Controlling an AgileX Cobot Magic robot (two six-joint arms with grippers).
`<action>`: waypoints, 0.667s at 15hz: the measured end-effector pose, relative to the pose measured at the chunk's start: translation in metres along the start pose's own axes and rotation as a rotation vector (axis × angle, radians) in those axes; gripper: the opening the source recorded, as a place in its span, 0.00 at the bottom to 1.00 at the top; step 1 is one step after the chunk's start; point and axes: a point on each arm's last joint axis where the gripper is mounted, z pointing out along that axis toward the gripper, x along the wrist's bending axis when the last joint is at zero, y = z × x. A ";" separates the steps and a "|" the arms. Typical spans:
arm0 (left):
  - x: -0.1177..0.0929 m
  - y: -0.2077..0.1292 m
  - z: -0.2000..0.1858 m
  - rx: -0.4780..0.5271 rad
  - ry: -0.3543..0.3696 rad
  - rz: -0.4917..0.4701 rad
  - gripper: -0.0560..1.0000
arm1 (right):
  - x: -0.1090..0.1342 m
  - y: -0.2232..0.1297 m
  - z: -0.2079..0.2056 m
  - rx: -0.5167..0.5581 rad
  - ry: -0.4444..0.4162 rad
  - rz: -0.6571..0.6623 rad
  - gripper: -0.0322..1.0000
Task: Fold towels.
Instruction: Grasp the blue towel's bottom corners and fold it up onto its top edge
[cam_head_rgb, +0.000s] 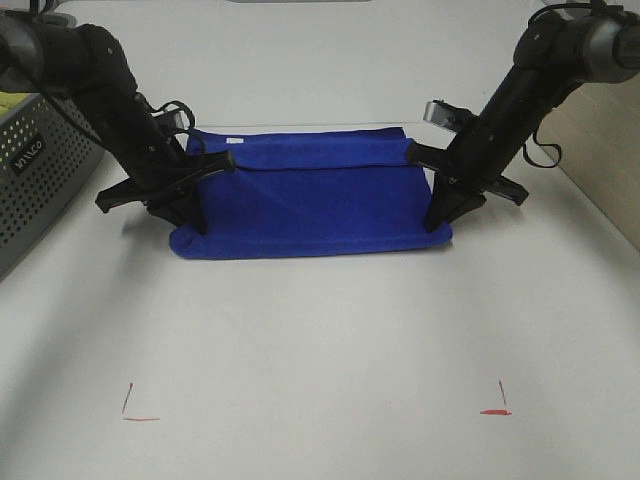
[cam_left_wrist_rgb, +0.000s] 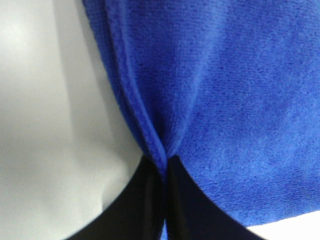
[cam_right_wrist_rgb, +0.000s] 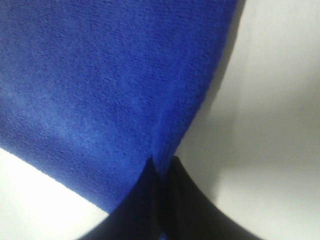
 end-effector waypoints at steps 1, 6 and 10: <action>-0.011 -0.010 -0.006 0.010 0.018 0.039 0.09 | -0.003 -0.015 0.002 0.031 -0.009 0.026 0.05; -0.019 -0.068 -0.009 0.108 0.085 0.047 0.09 | -0.008 -0.077 -0.001 0.057 -0.048 0.077 0.05; -0.010 -0.096 -0.020 0.115 0.098 0.013 0.09 | -0.008 -0.107 -0.007 0.055 -0.057 0.070 0.05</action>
